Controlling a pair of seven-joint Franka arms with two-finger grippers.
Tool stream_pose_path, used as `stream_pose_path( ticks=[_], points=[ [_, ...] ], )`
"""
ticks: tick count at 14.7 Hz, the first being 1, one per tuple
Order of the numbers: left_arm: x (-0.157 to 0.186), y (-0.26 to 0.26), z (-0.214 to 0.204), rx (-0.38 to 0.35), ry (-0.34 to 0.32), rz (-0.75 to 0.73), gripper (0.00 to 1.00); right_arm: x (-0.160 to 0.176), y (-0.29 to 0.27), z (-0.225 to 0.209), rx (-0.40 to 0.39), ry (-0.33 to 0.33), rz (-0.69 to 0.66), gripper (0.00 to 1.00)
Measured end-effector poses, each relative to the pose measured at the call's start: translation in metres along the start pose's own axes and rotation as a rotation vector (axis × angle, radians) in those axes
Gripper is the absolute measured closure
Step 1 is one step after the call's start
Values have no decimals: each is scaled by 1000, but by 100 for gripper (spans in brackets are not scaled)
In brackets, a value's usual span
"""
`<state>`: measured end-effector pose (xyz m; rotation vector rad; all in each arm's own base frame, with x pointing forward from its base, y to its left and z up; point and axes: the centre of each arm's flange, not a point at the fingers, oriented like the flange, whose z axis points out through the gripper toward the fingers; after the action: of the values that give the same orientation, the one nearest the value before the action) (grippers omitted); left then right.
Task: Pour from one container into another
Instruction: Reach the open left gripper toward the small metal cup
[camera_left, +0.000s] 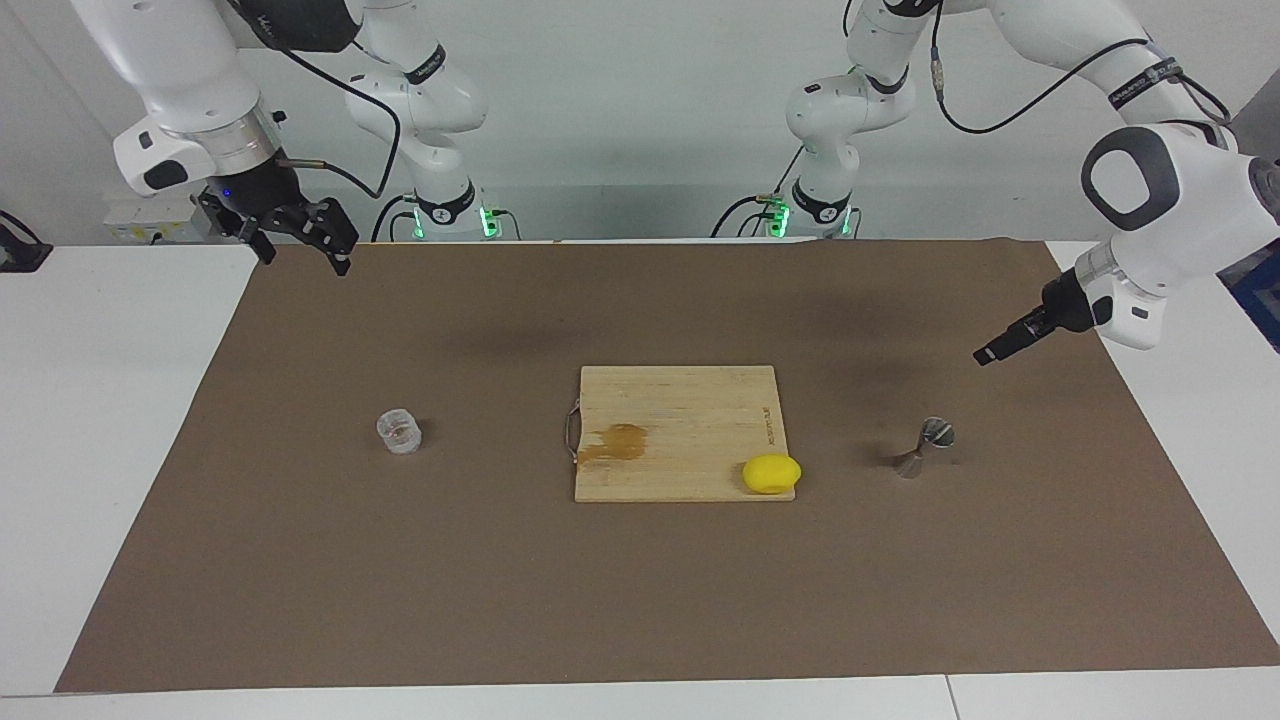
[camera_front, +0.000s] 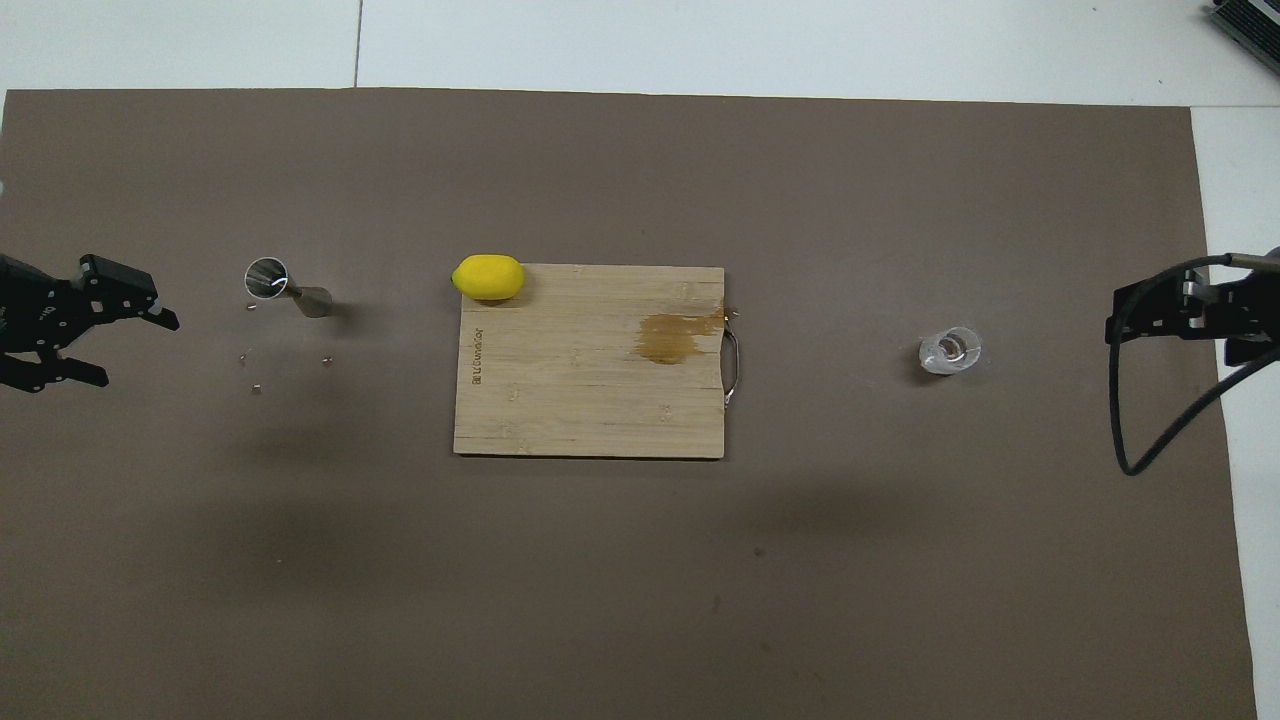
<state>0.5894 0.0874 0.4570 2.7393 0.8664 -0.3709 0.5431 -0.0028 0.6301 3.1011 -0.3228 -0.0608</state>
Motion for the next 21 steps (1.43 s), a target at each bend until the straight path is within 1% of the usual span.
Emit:
stream_pose_path(
  ticks=[3,6,8,10,11,14,15,18,21],
  points=[
    [17,-6,18,-80,-110,-221,0,0,0,0,0,0,-1,0],
    [45,-14,32,-154,-198,-496,0,0,-2,0,0,0,-3,0],
    [59,-18,34,-201,-214,-676,0,-1,-4,0,0,0,-7,0],
    [70,-21,31,-276,-224,-846,0,-1,-5,0,0,0,-9,0],
    [74,-23,30,-315,-237,-905,0,-1,-5,0,0,0,-9,0],
    [82,-32,45,-427,-309,-1019,0,-1,-5,0,0,0,-9,0],
    [82,-33,55,-451,-337,-1042,0,-1,-5,0,0,0,-9,0],
    [79,-35,78,-484,-408,-1088,0,-1,-5,0,0,0,-9,0],
    [74,-32,88,-515,-452,-1112,0,-1,-5,0,0,0,-9,0]
  ],
)
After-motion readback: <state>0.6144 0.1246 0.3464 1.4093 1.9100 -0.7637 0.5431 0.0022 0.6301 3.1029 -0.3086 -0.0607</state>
